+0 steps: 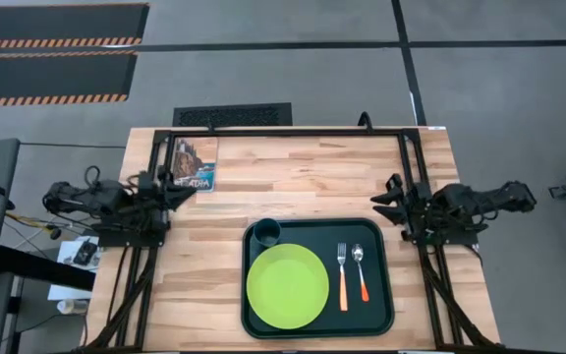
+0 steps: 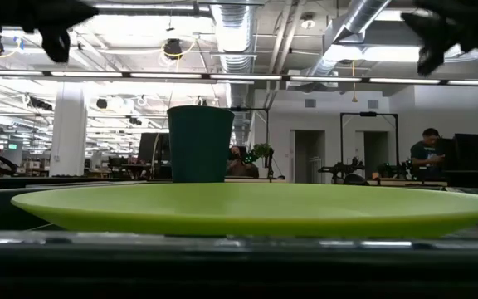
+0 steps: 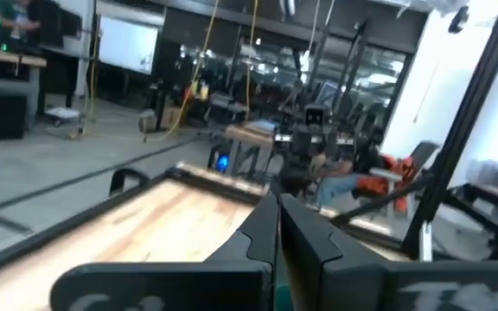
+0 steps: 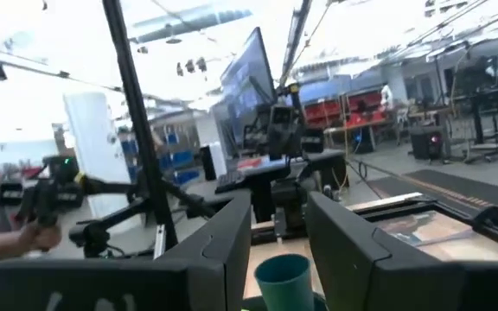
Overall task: Pick and place plate/cup/fork/spoon on tray
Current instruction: Return to home position
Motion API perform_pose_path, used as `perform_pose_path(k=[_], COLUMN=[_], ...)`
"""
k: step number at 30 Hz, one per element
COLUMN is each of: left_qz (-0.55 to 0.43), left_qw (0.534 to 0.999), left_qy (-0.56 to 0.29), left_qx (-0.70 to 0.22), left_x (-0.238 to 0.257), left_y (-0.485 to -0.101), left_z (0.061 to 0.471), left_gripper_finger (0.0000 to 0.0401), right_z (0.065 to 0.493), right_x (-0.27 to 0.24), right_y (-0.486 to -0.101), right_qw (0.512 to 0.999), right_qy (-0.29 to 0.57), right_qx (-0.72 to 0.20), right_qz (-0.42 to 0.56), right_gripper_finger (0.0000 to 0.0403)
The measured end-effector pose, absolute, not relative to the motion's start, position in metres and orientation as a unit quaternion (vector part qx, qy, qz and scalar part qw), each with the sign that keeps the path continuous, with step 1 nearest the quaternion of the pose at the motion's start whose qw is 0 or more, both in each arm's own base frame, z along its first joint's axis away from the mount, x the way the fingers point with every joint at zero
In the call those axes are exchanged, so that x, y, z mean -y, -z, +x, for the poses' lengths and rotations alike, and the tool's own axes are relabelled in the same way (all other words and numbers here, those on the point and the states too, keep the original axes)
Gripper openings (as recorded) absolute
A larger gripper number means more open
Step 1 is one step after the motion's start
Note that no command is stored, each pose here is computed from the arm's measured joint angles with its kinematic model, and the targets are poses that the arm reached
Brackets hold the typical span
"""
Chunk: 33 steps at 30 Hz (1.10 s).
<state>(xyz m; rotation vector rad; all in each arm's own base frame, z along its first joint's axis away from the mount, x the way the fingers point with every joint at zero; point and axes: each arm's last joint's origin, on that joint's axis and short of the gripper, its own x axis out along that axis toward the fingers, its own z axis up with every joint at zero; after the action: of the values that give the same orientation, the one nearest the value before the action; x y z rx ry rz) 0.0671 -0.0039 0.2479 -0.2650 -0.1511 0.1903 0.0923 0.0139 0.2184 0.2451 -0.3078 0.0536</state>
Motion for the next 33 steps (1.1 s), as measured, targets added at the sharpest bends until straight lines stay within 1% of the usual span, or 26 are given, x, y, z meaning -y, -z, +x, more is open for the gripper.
perform_pose_path(k=[3, 7, 10, 11, 21, 27, 33], left_qz=[-0.137, -0.155, -0.167, -0.176, -0.15, -0.123, -0.112], left_qw=[0.984, 0.982, 0.982, 0.981, 0.985, 0.987, 0.989], left_qy=[-0.094, -0.086, -0.068, -0.067, -0.074, -0.089, -0.086], left_qx=[0.063, 0.064, 0.056, 0.053, 0.049, 0.048, 0.042], left_x=[0.006, 0.01, 0.012, 0.012, 0.012, 0.011, 0.012], left_y=[-0.226, -0.198, -0.175, -0.175, -0.175, -0.174, -0.173], left_z=[0.076, 0.088, 0.094, 0.094, 0.095, 0.095, 0.095], left_gripper_finger=[0.0, 0.0, 0.0, 0.0, 0.0, 0.0, 0.0], right_z=[0.093, 0.093, 0.093, 0.093, 0.095, 0.097, 0.098], right_x=[-0.012, -0.01, -0.01, -0.011, -0.011, -0.011, -0.011], right_y=[-0.197, -0.191, -0.192, -0.191, -0.184, -0.171, -0.169], right_qw=[0.978, 0.98, 0.98, 0.981, 0.986, 0.992, 0.995], right_qy=[-0.018, -0.011, -0.011, -0.011, -0.006, 0.002, 0.004], right_qx=[0.158, 0.131, 0.132, 0.131, 0.096, 0.025, 0.016], right_qz=[0.137, 0.151, 0.146, 0.144, 0.135, 0.123, 0.101], right_gripper_finger=[0.014, 0.014, 0.014, 0.014, 0.014, 0.014, 0.014])
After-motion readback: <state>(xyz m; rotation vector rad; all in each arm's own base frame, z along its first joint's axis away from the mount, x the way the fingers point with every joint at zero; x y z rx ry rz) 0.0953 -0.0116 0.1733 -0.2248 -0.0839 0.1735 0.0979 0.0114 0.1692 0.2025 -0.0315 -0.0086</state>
